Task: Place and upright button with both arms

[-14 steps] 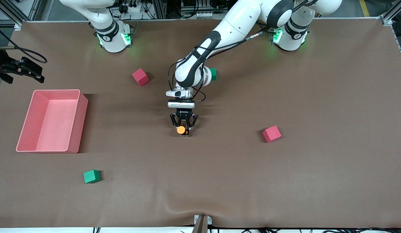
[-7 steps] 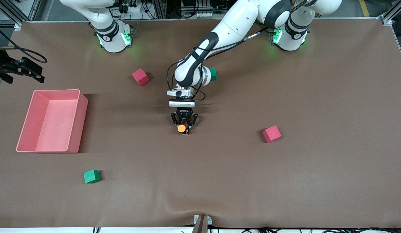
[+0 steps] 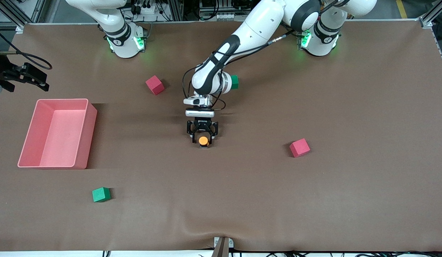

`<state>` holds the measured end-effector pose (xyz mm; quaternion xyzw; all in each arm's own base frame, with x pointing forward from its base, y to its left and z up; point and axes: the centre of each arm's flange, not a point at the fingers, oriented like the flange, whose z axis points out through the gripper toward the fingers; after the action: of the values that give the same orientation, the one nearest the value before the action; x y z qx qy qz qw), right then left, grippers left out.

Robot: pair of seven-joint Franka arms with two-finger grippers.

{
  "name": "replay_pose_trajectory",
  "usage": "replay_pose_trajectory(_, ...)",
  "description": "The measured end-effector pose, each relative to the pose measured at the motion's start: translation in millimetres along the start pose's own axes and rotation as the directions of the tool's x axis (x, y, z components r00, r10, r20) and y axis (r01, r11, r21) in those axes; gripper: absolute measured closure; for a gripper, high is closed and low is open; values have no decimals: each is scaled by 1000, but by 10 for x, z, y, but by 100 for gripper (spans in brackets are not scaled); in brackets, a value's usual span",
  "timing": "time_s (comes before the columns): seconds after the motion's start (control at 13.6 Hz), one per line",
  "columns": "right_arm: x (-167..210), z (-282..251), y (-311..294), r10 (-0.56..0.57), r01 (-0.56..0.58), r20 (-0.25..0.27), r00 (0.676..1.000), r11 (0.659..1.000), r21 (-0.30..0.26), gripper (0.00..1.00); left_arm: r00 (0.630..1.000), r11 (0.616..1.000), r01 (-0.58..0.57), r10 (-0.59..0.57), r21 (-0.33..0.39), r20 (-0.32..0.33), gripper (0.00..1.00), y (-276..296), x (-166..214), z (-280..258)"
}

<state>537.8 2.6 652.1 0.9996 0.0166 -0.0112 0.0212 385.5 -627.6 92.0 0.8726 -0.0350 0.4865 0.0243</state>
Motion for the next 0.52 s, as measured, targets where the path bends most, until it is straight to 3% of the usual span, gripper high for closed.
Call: replay_pose_trajectory(0.52,0,0,2,0,0,0,1000,1000,0,0,982,991,136,-136,11,133,0,382,-148,-526)
